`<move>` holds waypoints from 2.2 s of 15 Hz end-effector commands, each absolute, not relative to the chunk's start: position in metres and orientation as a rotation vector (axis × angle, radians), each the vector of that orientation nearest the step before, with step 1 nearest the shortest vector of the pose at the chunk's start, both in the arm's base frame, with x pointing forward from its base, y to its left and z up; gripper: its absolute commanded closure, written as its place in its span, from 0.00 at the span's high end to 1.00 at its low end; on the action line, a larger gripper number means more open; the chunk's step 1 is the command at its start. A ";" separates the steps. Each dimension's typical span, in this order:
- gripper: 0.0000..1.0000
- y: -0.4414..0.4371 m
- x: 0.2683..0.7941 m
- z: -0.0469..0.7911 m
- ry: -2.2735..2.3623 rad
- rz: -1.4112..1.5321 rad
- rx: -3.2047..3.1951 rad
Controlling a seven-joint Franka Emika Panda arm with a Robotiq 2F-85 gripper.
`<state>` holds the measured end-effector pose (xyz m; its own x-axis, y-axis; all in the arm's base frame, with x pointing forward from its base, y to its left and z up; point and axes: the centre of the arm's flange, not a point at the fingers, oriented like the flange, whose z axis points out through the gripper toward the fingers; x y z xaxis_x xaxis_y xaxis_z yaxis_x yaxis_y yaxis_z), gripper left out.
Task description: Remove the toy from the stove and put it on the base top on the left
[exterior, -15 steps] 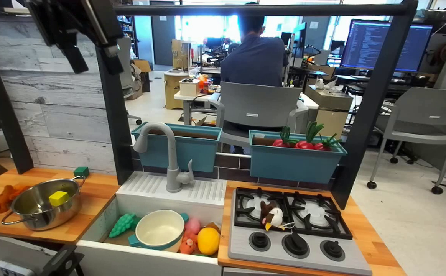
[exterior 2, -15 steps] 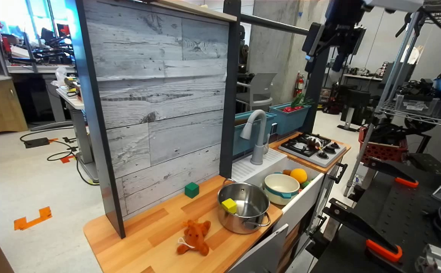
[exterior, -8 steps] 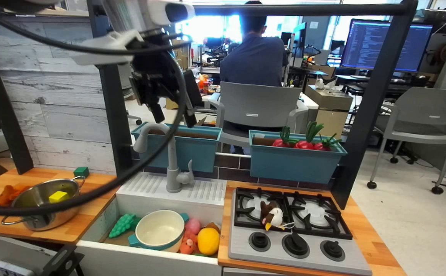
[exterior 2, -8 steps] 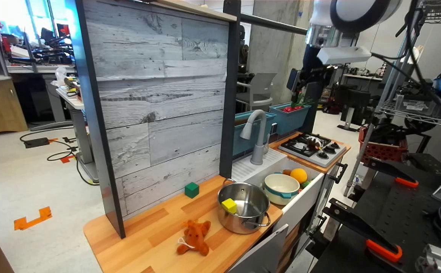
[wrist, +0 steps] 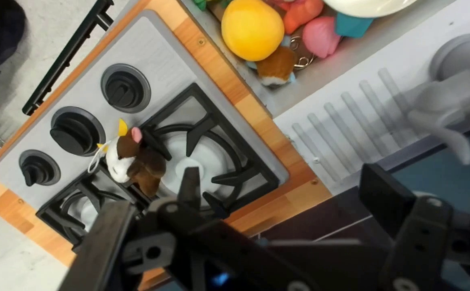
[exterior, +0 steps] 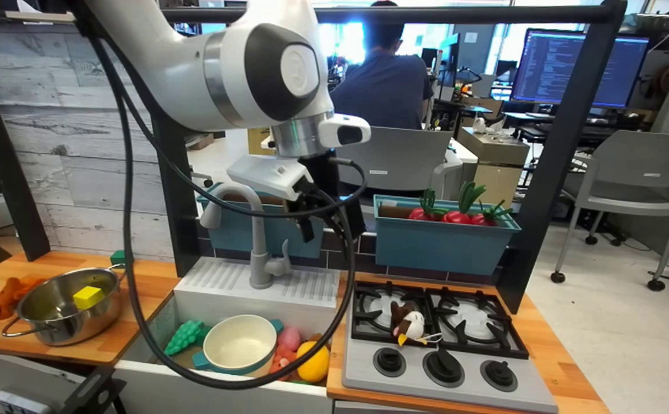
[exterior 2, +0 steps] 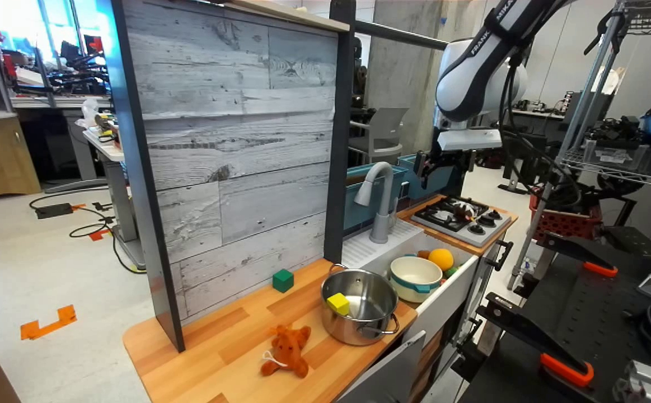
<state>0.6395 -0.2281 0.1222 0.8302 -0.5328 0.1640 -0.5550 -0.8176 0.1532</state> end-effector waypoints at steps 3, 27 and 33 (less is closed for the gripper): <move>1.00 -0.319 0.652 0.097 -1.129 0.089 2.716; 1.00 -0.365 0.661 0.063 -1.437 0.136 2.497; 1.00 -0.371 0.659 0.083 -1.426 0.151 2.458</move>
